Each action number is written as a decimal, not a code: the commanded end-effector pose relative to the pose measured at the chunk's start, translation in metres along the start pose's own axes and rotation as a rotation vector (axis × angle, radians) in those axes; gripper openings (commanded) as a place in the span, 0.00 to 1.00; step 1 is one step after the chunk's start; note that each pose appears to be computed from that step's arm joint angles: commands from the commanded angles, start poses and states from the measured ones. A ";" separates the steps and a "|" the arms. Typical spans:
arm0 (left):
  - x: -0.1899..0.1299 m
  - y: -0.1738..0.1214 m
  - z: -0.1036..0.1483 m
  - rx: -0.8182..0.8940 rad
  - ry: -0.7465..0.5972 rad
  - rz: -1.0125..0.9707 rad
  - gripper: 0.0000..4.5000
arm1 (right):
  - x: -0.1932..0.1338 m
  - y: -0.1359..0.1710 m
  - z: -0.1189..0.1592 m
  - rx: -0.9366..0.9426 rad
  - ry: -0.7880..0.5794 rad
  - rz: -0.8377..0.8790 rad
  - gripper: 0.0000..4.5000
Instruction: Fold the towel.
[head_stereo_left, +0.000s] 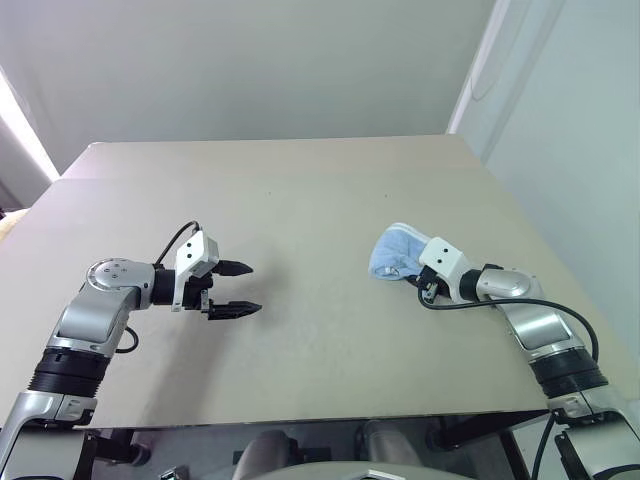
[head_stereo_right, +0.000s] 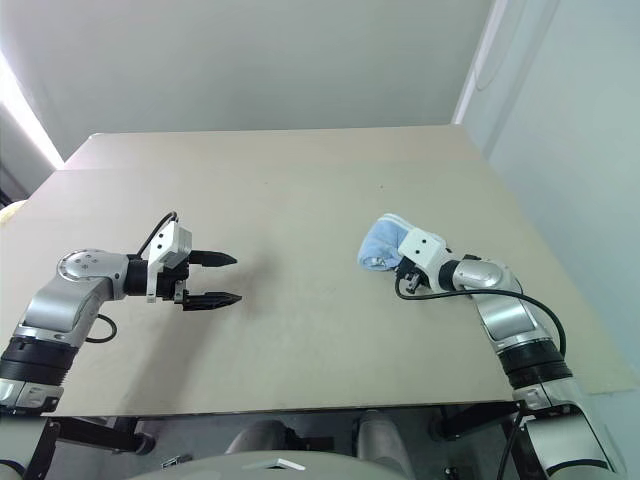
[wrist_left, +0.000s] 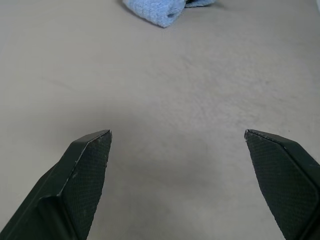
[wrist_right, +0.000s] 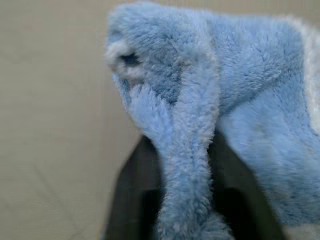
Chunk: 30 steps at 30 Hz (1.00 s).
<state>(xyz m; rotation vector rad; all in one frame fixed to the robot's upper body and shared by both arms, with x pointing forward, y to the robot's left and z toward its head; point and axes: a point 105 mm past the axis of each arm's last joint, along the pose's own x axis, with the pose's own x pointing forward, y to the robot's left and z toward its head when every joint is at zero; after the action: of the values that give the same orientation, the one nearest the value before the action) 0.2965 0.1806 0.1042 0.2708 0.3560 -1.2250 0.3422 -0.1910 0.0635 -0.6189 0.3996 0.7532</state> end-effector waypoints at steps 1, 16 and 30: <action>-0.003 0.002 0.008 0.039 -0.011 0.009 1.00 | -0.008 -0.001 0.008 -0.016 -0.031 0.017 0.50; -0.003 0.001 0.007 0.017 -0.022 0.022 1.00 | -0.037 -0.048 0.090 0.595 -0.521 0.017 0.99; -0.005 0.001 0.012 0.023 -0.042 0.045 1.00 | 0.064 -0.030 -0.012 0.557 -0.170 -0.272 0.99</action>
<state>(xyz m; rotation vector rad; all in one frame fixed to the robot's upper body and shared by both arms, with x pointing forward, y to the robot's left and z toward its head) 0.2956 0.1798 0.1035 0.2539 0.3525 -1.1981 0.4081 -0.1753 0.0463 -0.0401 0.3045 0.4464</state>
